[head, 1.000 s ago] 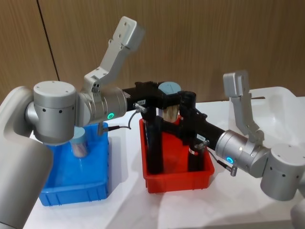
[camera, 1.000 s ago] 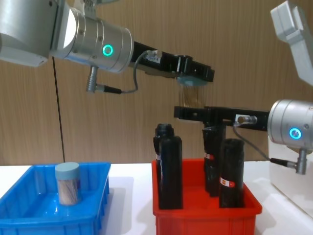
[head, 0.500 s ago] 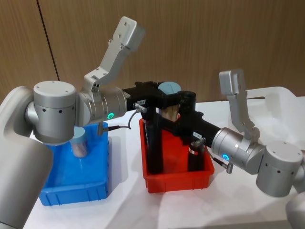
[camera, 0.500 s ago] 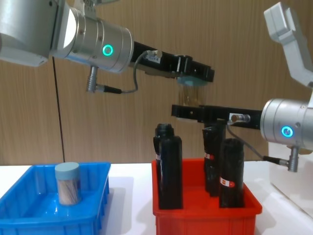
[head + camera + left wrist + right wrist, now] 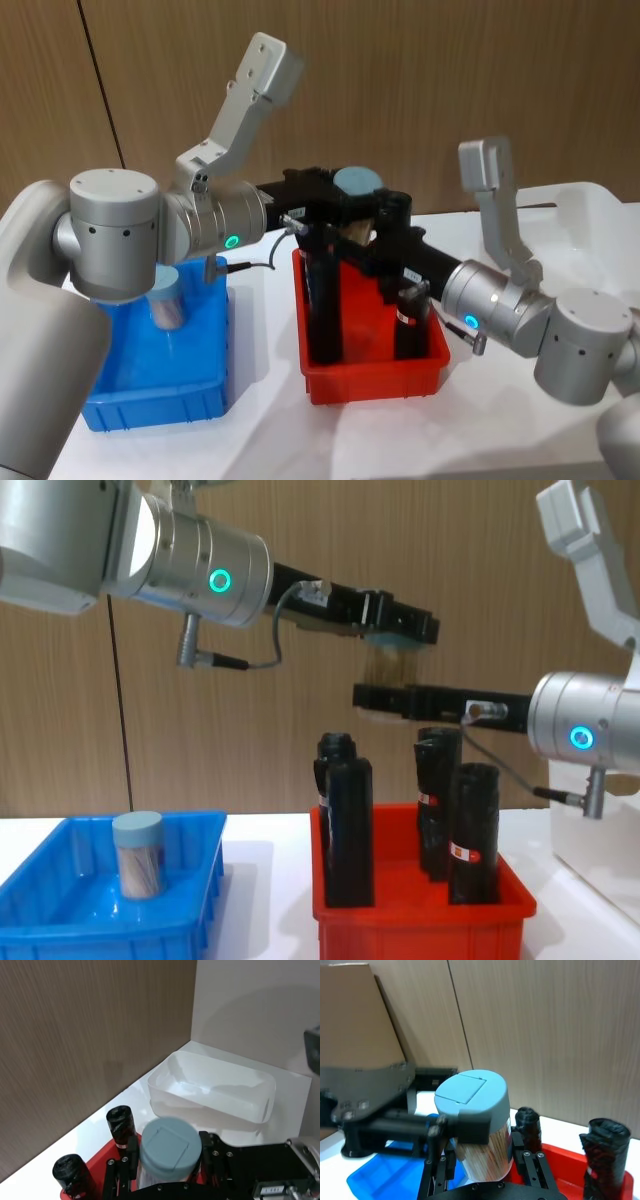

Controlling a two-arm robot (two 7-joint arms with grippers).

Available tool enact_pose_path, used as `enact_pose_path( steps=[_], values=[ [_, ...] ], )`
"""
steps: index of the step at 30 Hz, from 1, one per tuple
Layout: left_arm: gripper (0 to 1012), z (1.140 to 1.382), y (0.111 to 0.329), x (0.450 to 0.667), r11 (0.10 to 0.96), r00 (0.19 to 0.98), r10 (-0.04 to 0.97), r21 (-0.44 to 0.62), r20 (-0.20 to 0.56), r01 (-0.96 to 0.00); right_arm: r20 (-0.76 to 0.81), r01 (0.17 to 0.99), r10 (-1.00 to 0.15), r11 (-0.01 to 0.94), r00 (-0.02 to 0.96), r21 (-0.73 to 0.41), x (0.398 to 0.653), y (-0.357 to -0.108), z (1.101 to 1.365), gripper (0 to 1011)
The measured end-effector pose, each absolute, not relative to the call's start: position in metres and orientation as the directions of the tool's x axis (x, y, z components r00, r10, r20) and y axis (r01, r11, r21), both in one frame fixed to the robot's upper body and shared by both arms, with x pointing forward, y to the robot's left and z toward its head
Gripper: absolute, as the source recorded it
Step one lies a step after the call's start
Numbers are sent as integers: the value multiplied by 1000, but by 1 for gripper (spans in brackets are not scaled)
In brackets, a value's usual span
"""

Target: Pick the cotton swabs from the blue box and place them into the white box.

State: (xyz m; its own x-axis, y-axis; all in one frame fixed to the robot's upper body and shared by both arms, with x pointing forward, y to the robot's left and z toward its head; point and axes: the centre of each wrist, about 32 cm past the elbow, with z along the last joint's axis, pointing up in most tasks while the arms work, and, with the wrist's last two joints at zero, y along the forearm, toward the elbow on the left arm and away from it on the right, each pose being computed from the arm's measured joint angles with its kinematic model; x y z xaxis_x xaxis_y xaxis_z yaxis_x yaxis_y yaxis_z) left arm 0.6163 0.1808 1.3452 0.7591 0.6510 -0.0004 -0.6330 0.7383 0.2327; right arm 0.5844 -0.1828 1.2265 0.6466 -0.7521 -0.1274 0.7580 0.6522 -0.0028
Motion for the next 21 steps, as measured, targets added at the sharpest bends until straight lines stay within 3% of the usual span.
enact_pose_path(
  steps=[11,21],
  values=[
    [1002,1345,181,616,738,759,651,236,-2,-632,-125,764,-757,646,641,7,586,-183,1229,656],
    [1003,1345,181,616,738,759,651,236,-2,-632,-123,769,-763,639,635,11,586,-183,1230,656]
  ],
)
